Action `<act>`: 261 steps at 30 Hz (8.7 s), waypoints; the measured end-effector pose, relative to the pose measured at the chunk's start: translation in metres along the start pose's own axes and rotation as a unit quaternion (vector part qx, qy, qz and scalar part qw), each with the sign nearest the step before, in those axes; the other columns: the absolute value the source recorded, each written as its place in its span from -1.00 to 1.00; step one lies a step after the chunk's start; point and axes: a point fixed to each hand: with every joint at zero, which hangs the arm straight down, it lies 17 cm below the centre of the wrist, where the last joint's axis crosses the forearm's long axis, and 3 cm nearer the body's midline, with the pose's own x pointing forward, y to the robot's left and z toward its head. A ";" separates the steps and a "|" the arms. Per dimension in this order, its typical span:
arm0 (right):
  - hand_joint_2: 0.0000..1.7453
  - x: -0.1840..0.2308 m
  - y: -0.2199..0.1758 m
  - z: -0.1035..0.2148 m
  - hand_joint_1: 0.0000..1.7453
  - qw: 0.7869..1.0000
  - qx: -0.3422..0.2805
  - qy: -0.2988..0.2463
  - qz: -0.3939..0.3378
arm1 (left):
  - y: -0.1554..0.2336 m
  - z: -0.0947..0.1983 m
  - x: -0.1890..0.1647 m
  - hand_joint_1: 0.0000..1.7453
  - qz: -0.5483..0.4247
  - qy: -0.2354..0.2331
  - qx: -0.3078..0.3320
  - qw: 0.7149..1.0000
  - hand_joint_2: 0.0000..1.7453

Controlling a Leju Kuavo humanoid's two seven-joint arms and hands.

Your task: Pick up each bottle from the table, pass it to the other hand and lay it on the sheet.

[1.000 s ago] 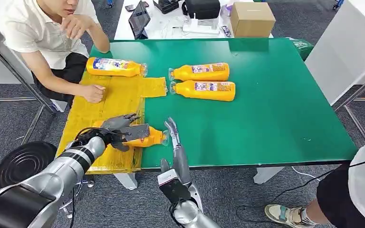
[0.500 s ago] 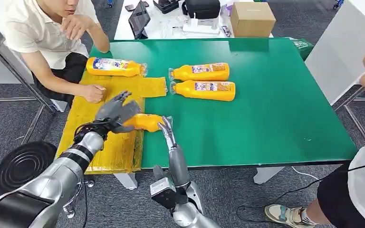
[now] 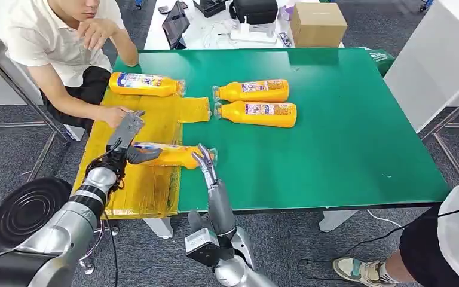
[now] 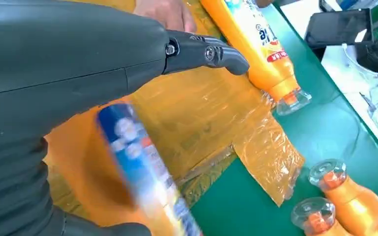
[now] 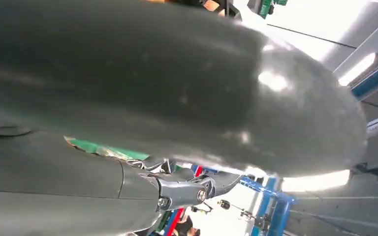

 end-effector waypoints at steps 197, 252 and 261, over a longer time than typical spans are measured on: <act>1.00 -0.329 -0.262 0.111 1.00 0.644 0.334 0.444 0.526 | -0.097 0.146 0.073 -1.00 0.319 -0.099 -0.074 0.940 1.00; 1.00 -0.210 -0.061 0.030 1.00 0.937 0.230 0.247 0.090 | -0.121 0.185 0.066 -1.00 0.428 -0.089 -0.148 0.887 1.00; 1.00 -0.167 0.019 0.024 1.00 0.934 0.292 0.195 0.069 | -0.116 0.169 0.078 -1.00 0.429 -0.096 -0.141 0.887 1.00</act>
